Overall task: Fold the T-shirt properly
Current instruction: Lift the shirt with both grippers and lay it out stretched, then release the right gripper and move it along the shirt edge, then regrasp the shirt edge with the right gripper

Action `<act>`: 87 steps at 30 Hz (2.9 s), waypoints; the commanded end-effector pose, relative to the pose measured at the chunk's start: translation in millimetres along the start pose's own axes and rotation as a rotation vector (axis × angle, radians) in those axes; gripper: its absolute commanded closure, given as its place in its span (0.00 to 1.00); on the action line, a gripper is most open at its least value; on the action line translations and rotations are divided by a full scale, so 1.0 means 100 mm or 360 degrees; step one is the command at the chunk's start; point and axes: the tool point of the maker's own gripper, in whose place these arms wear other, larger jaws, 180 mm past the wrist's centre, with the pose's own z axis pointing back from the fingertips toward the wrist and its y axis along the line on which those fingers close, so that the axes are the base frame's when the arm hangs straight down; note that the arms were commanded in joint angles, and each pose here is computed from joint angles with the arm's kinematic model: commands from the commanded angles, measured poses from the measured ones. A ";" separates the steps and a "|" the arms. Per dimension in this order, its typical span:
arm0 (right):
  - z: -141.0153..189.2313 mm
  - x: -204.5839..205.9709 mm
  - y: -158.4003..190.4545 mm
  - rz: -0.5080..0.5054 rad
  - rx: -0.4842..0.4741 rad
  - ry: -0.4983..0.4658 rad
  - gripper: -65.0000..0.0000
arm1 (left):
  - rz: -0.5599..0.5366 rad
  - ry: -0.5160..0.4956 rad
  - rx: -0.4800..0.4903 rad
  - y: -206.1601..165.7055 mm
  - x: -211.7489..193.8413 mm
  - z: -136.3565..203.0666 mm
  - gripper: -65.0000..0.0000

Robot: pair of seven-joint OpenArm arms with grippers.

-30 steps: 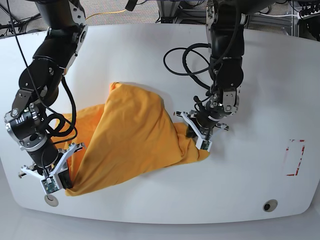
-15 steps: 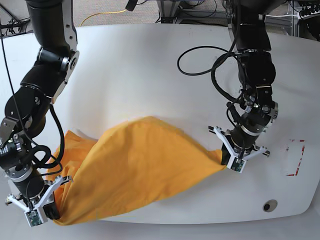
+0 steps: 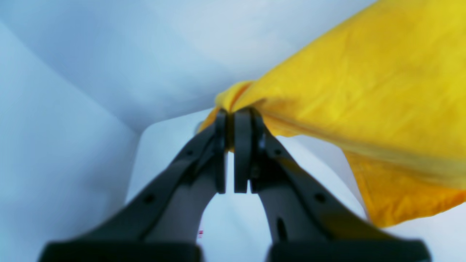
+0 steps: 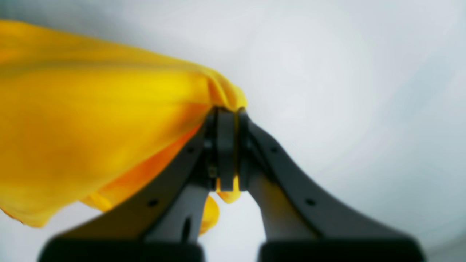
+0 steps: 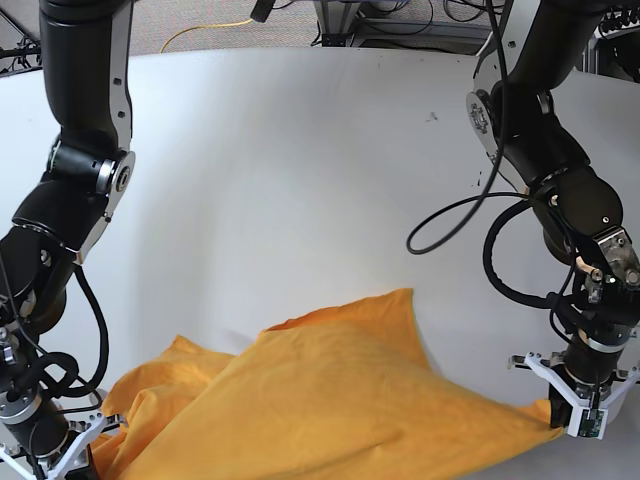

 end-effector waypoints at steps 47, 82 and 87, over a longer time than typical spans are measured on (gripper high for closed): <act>1.85 -3.37 2.21 -0.0655 0.0382 0.1185 0.65 | -0.0317 0.1086 -0.0191 -0.12 -2.82 1.66 1.00; 0.15 -2.58 1.83 -0.0816 0.0678 0.0776 0.38 | -0.0319 0.1132 -0.0222 -0.18 -2.91 1.74 1.00; -0.11 -2.50 1.91 -0.0907 0.0741 0.0719 0.38 | -0.0319 0.1132 -0.0222 -0.18 -2.91 1.74 1.00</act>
